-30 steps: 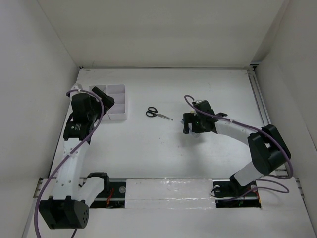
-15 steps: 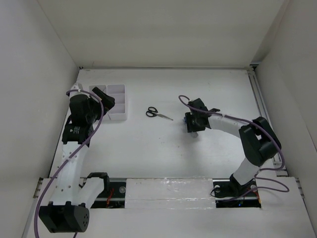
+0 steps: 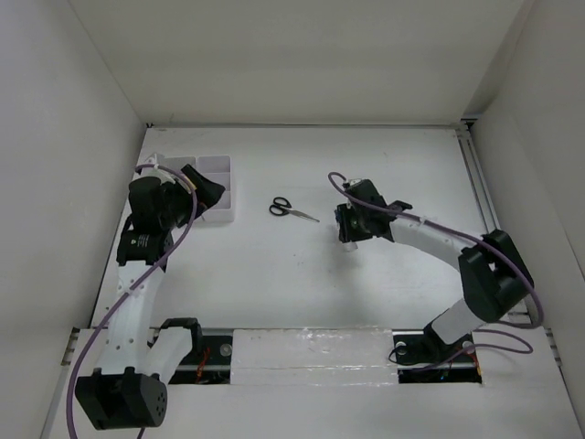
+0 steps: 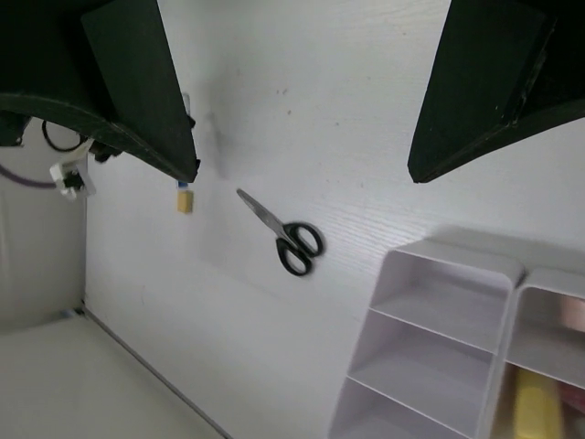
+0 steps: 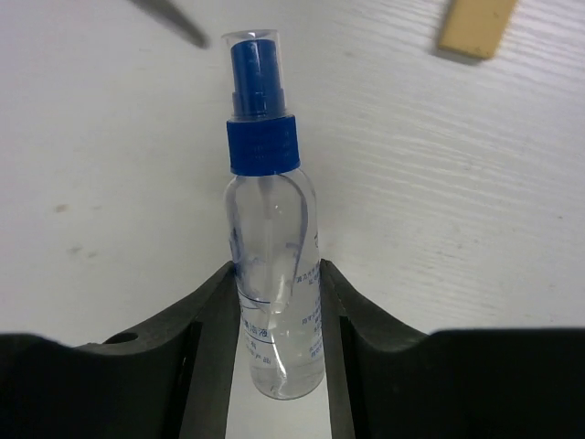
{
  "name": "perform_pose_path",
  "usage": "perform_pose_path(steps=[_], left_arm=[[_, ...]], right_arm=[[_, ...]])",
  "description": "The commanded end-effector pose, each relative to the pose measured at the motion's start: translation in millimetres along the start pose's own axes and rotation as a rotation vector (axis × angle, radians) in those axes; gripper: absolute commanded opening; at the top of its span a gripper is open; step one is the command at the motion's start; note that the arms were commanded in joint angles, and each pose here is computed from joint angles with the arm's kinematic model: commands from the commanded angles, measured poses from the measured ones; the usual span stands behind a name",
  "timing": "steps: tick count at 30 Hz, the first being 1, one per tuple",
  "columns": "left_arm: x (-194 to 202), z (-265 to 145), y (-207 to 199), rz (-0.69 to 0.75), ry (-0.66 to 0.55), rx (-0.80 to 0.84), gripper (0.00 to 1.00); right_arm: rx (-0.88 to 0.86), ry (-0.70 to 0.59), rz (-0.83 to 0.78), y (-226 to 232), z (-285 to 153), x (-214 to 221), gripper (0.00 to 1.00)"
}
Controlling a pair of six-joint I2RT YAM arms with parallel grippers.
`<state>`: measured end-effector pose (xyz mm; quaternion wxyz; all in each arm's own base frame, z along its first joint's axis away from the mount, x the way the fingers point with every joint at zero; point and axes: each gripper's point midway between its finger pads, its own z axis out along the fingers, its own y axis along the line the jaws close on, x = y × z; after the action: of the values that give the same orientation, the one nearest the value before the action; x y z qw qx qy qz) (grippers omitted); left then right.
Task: Sort the stationery into containers
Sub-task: Pick up the stationery from the center of the board, then place the stationery in the storage box.
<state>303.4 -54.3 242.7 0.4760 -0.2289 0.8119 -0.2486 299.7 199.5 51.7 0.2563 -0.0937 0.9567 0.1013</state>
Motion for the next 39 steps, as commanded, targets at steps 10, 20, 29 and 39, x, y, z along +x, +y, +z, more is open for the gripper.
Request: perform_pose_path(steps=[10, 20, 29, 39], left_arm=[[31.0, -18.8, -70.3, 0.127, 0.155, 0.491, 0.99], [43.7, -25.5, -84.1, 0.13, 0.216, 0.631, 0.99], [47.3, -36.9, -93.8, 0.129, 0.242, 0.704, 0.92], [40.7, -30.4, -91.1, 0.1, 0.193, 0.672, 0.95]], right_arm=[[-0.85, -0.431, -0.099, 198.6, -156.4, -77.9, 0.0], [-1.181, -0.448, -0.139, 273.5, -213.3, -74.3, 0.0], [-1.249, -0.445, -0.125, 286.6, -215.1, -81.1, 0.0], [-1.207, -0.45, -0.083, 290.1, -197.7, -90.7, 0.0]])
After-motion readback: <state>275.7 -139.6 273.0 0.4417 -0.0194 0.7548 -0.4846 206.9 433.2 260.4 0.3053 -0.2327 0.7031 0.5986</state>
